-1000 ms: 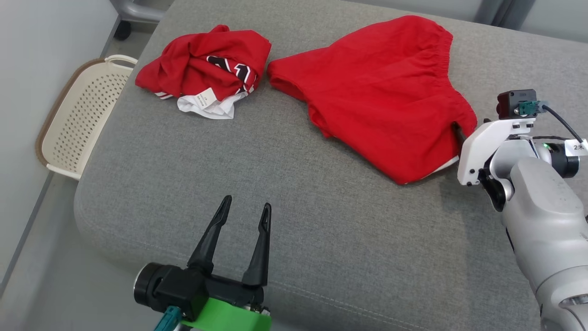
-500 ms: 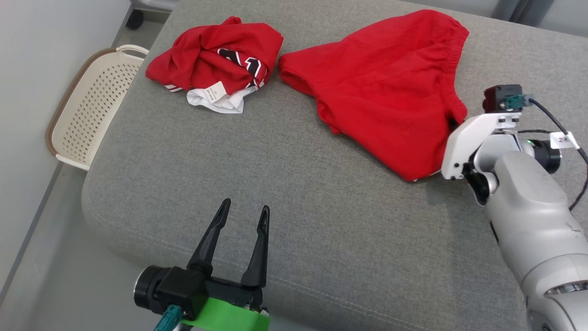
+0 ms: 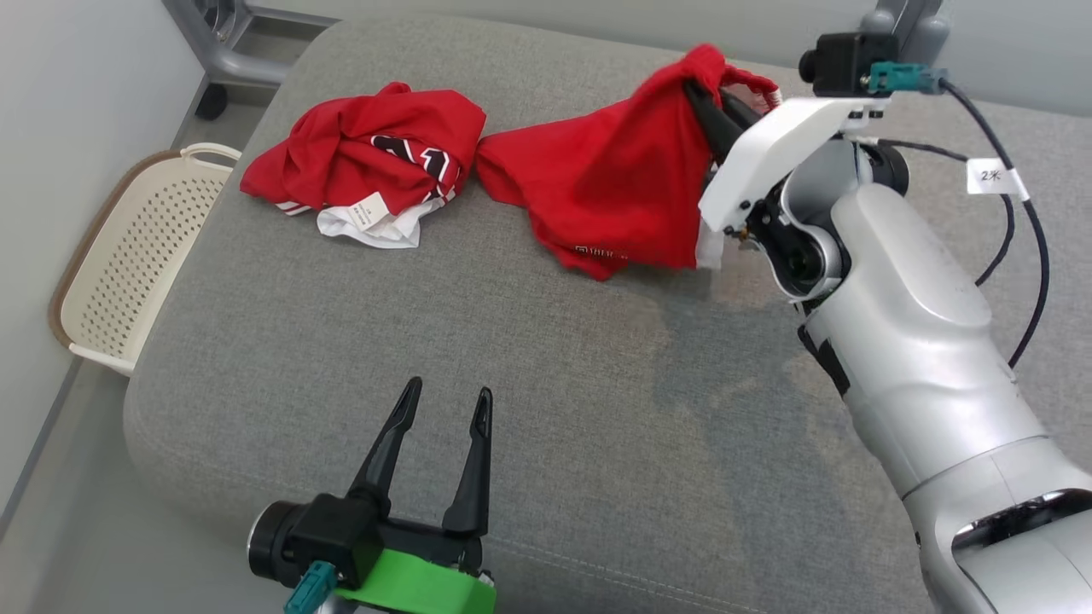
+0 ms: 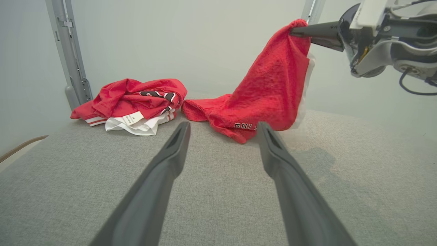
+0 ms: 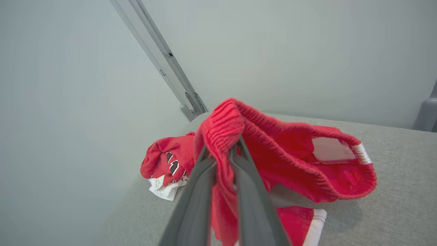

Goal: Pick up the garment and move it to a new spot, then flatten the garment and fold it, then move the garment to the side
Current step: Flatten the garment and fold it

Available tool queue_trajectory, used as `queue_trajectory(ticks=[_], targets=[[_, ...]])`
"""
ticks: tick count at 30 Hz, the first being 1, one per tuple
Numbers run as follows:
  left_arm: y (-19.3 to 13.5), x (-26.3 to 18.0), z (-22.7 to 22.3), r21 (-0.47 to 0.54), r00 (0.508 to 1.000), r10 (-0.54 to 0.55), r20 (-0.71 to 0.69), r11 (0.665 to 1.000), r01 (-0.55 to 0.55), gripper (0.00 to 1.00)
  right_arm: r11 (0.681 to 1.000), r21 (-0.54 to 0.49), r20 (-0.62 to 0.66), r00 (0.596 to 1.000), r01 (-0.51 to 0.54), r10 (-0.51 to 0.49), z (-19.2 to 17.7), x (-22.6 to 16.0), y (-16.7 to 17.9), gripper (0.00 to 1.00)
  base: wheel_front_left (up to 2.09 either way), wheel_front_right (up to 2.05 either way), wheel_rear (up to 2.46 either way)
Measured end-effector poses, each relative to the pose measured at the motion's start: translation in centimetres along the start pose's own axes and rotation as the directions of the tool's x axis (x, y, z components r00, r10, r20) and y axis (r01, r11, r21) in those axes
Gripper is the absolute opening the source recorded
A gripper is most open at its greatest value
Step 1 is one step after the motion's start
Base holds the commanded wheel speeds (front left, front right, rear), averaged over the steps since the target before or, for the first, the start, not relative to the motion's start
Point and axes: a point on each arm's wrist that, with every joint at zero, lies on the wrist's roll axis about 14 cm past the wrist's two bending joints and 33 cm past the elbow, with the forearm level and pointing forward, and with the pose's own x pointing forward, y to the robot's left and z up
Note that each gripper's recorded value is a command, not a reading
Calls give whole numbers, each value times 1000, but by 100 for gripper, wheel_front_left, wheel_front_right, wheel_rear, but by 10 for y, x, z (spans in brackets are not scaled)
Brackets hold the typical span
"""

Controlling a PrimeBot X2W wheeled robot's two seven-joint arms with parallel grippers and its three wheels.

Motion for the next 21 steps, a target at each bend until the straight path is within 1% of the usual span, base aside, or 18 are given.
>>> queue_trajectory(ticks=[3, 8, 12, 15, 16, 18, 20, 21], targets=[[-2, -2, 3, 0, 1000, -6, 12, 1000, 6, 100, 997, 44, 96, 994, -65, 61, 36, -4, 23, 0, 0, 0, 0], [-1, -6, 10, 0, 999, -4, 33, 1000, 4, 100, 980, 102, 232, 962, -172, 145, 85, -15, 58, 0, 0, 0, 0], [-2, -10, 14, -2, 999, -7, 47, 1000, 8, 100, 948, 187, 331, 925, -258, 186, 119, -28, 77, 0, 0, 0, 0], [-5, -11, 16, -4, 998, -16, 58, 1000, 16, 100, 932, 220, 384, 904, -287, 187, 137, -35, 83, 0, 0, 0, 0], [-6, -12, 17, -5, 998, -19, 60, 1000, 20, 100, 935, 221, 396, 902, -277, 174, 140, -37, 81, 0, 0, 0, 0], [-7, -13, 16, -7, 998, -24, 59, 1000, 25, 100, 960, 186, 399, 909, -210, 122, 138, -37, 66, 0, 0, 0, 0], [-10, -12, 17, -8, 997, -33, 63, 999, 34, 100, 984, 157, 378, 925, -89, 23, 126, -38, 35, 0, 0, 0, 0], [-12, -11, 18, -9, 997, -40, 64, 999, 41, 100, 989, 150, 362, 931, -17, -39, 116, -39, 14, 0, 0, 0, 0]])
